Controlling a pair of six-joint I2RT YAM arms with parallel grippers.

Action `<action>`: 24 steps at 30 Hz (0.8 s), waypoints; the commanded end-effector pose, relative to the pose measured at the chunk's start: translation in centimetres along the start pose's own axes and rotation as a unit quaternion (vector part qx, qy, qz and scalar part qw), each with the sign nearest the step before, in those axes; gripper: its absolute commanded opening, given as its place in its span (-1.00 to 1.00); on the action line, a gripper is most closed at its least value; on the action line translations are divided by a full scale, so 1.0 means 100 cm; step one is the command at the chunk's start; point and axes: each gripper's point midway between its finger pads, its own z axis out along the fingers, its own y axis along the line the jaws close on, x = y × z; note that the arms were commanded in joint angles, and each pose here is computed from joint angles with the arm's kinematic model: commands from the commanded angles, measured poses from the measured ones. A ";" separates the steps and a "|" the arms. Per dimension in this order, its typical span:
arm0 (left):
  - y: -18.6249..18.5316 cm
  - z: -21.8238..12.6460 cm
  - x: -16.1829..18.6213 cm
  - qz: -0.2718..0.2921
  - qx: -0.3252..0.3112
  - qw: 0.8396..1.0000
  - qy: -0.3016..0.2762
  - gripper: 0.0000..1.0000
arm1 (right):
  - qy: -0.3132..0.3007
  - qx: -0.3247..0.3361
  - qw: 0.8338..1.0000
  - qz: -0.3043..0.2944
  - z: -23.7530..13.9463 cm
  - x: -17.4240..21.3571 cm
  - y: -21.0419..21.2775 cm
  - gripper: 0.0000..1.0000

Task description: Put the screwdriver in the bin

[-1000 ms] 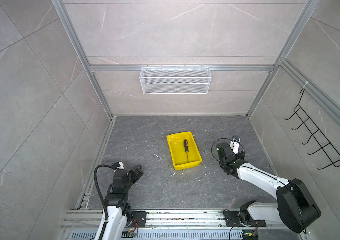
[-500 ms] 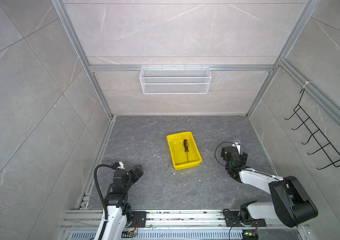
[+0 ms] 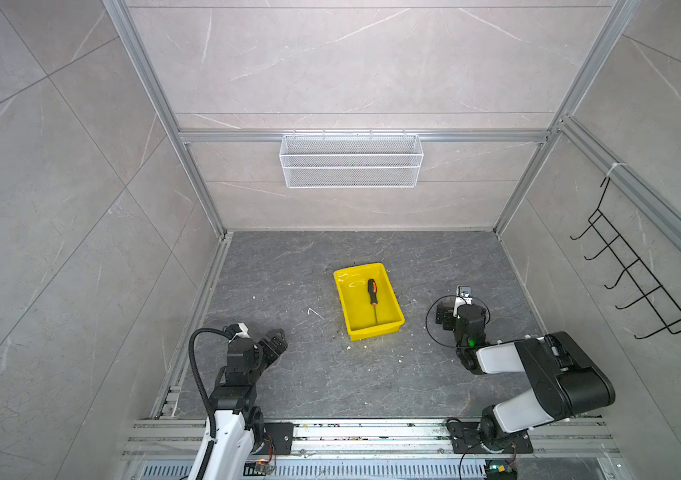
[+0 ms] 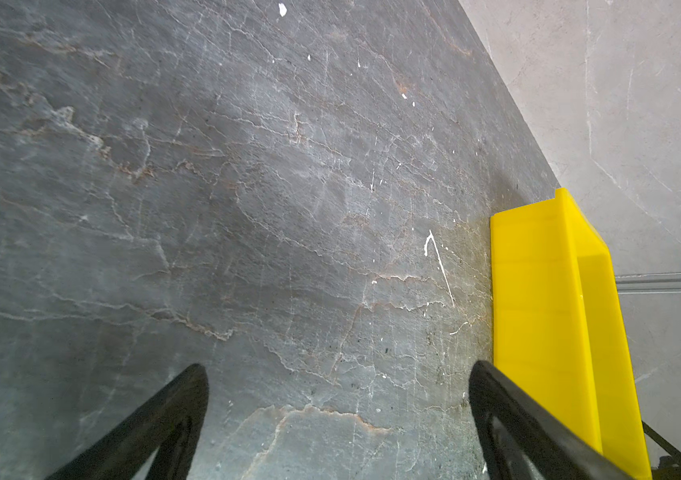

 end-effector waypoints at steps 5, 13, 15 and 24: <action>-0.005 0.002 -0.009 -0.008 0.007 1.000 -0.014 1.00 | -0.049 -0.014 0.999 0.009 0.002 -0.030 0.004 0.99; -0.015 -0.006 -0.056 0.048 -0.028 0.994 -0.094 0.99 | -0.049 -0.014 0.999 0.009 0.002 -0.030 0.004 0.99; -0.029 -0.020 -0.090 0.103 -0.044 0.983 -0.144 1.00 | -0.049 -0.014 0.999 0.009 0.002 -0.030 0.004 0.99; -0.034 -0.012 -0.133 0.309 -0.093 0.908 -0.267 1.00 | -0.049 -0.015 0.999 0.009 0.002 -0.030 0.004 0.99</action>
